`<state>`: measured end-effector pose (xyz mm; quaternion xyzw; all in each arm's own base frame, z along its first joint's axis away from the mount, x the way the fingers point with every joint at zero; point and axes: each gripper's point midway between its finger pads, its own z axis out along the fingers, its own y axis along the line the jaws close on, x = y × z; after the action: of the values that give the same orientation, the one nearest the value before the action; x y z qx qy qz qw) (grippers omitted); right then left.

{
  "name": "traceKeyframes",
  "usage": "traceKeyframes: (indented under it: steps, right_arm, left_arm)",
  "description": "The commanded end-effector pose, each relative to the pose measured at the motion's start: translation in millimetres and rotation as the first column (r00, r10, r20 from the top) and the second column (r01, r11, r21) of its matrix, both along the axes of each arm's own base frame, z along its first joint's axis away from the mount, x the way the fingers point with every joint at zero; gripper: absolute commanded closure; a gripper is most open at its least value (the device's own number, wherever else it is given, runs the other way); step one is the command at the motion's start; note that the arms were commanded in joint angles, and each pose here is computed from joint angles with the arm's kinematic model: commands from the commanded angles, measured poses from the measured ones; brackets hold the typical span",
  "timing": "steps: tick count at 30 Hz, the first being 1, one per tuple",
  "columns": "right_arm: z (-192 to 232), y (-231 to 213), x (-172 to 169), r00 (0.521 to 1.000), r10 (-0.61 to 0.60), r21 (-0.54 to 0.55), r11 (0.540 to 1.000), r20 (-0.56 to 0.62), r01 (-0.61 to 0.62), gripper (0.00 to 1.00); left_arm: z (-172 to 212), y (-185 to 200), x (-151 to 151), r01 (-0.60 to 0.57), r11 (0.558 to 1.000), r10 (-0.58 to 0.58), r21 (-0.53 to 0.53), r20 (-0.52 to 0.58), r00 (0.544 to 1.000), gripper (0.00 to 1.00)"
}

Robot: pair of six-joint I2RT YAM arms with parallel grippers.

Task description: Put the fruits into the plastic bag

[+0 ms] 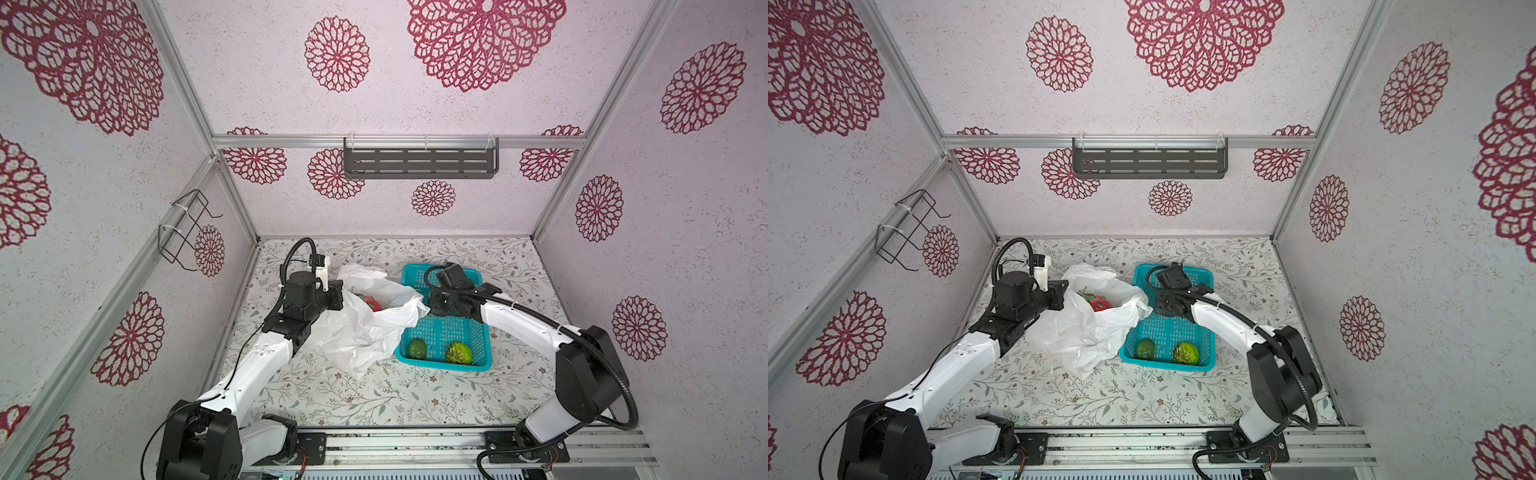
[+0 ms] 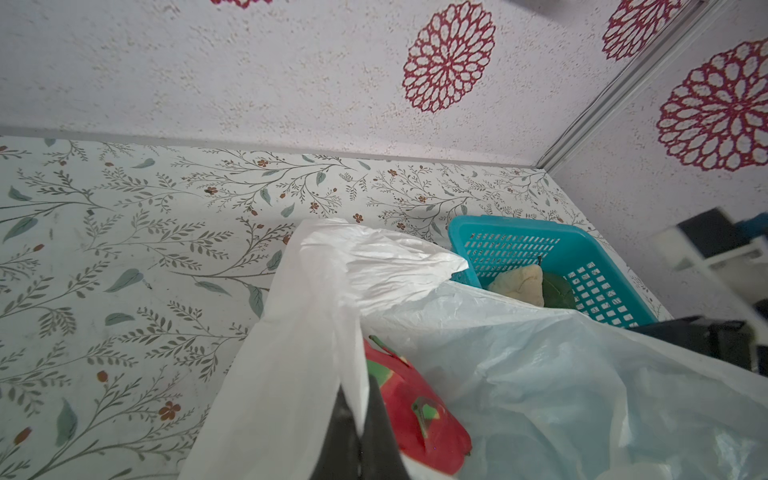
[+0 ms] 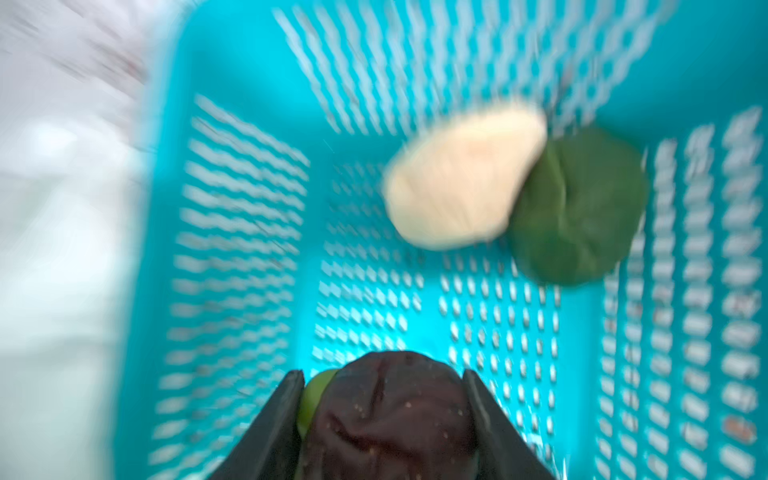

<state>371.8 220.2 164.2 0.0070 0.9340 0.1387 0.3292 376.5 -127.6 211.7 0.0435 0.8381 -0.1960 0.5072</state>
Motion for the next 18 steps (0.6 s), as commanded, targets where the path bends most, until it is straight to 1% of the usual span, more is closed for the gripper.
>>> traceKeyframes:
  steps: [1, 4, 6, 7, 11, 13, 18]
  right_arm:
    - [78, 26, 19, 0.968, 0.092, 0.079, 0.990, 0.235, -0.114, 0.56]
    - [106, 54, 23, 0.928, 0.186, 0.112, 0.966, 0.324, -0.233, 0.54]
    - [112, 79, 18, 0.897, 0.279, 0.135, 0.930, 0.344, -0.341, 0.54]
    - [113, 95, 14, 0.876, 0.337, 0.145, 0.903, 0.345, -0.404, 0.54]
    - [97, 153, -17, 0.791, 0.538, 0.203, 0.773, 0.292, -0.601, 0.54]
    - [84, 171, -31, 0.756, 0.604, 0.221, 0.724, 0.253, -0.653, 0.53]
    - [54, 203, -60, 0.687, 0.707, 0.288, 0.632, 0.166, -0.719, 0.52]
  left_arm:
    - [14, -3, -2, 0.013, 1.000, -0.012, -0.010, 0.037, 0.999, 1.00]
    - [17, -2, -5, 0.015, 1.000, -0.014, -0.011, 0.045, 0.999, 1.00]
    - [18, -3, -8, 0.020, 1.000, -0.019, -0.013, 0.050, 0.999, 1.00]
    - [20, -3, -9, 0.022, 1.000, -0.021, -0.015, 0.055, 0.998, 1.00]
    - [27, -8, -14, 0.056, 0.998, -0.054, -0.024, 0.080, 0.995, 1.00]
    - [30, -9, -16, 0.064, 0.998, -0.061, -0.027, 0.090, 0.994, 1.00]
    - [35, -13, -22, 0.089, 0.995, -0.085, -0.034, 0.118, 0.989, 1.00]
